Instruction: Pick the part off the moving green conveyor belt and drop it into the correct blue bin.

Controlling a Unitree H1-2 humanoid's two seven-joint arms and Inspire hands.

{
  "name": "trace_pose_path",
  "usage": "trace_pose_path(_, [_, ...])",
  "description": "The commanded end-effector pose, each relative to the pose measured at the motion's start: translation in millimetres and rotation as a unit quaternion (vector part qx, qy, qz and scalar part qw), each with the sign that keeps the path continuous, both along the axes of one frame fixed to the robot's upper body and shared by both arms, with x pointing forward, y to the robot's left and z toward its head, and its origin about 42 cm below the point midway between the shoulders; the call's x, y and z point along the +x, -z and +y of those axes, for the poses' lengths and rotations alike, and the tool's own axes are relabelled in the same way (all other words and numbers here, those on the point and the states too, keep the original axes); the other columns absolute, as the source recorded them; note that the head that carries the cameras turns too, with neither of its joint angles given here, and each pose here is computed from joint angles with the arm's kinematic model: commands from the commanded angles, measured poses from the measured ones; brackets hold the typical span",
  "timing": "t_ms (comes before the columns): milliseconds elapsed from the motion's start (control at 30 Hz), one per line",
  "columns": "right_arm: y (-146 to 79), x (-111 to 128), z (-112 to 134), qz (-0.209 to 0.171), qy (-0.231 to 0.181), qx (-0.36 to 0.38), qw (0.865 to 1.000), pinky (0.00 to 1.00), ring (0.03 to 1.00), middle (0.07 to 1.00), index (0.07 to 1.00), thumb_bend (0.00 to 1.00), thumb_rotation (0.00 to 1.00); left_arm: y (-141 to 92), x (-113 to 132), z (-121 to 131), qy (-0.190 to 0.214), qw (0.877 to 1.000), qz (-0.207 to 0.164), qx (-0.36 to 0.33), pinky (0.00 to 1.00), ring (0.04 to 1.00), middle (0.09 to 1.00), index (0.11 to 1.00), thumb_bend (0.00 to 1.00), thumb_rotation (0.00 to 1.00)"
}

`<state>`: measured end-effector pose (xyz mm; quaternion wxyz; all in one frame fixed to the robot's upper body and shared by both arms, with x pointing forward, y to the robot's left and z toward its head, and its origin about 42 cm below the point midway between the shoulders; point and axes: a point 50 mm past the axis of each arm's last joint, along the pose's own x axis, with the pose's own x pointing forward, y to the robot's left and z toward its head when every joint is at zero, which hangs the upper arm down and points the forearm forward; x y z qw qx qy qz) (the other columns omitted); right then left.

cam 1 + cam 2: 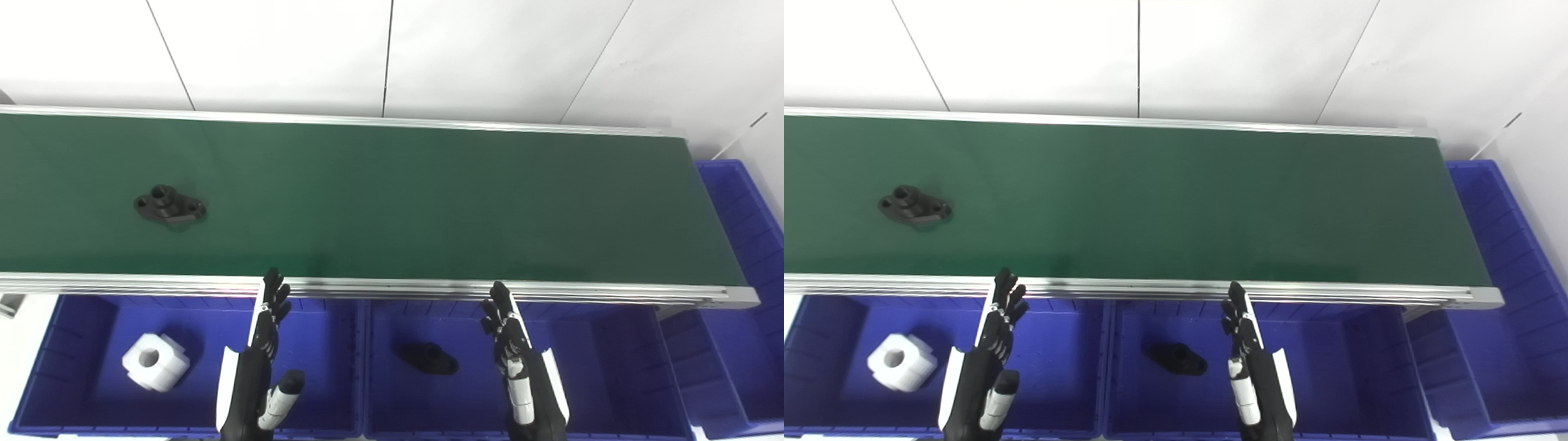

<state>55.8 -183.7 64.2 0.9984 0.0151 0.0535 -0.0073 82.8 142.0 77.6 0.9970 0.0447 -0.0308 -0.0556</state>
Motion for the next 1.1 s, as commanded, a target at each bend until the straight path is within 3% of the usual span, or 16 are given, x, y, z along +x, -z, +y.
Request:
trace_pose_path(0, [-5.6, 0.9, -3.3, -0.036, -0.003, 0.003, 0.999, 0.99, 0.987, 1.0, 1.0, 0.86, 0.99, -4.0, 3.5, -4.0, -0.006, 1.0, -0.03, -0.001, 0.89, 0.956, 1.0, 1.0, 0.73, 1.0])
trace_pose_path(400, [1.9, 4.6, -20.3, -0.042, -0.006, -0.008, 0.999, 1.0, 0.998, 1.0, 1.0, 0.85, 1.0, 2.9, 9.5, -19.6, 0.001, 0.999, -0.034, -0.002, 0.87, 0.951, 1.0, 1.0, 0.65, 0.96])
trace_pose_path(733, [-1.8, 4.9, -35.2, -0.057, -0.001, -0.02, 0.998, 0.99, 1.0, 1.0, 1.0, 0.86, 0.98, 5.1, 13.3, -31.3, 0.002, 0.999, -0.029, -0.034, 0.88, 0.948, 0.988, 1.0, 0.68, 0.91])
trace_pose_path(933, [-14.8, 10.1, -39.1, -0.086, 0.005, -0.085, 0.993, 0.96, 0.963, 0.981, 1.0, 0.97, 0.87, 8.6, 13.8, -32.1, 0.001, 0.999, -0.027, -0.031, 0.85, 0.943, 0.988, 1.0, 0.67, 0.9])
trace_pose_path(1067, [-27.6, 25.6, -38.8, -0.127, 0.006, -0.151, 0.98, 0.87, 0.924, 0.955, 1.0, 0.9, 0.8, 11.8, 13.5, -30.2, -0.001, 0.999, -0.023, -0.033, 0.84, 0.94, 0.991, 1.0, 0.65, 0.9])
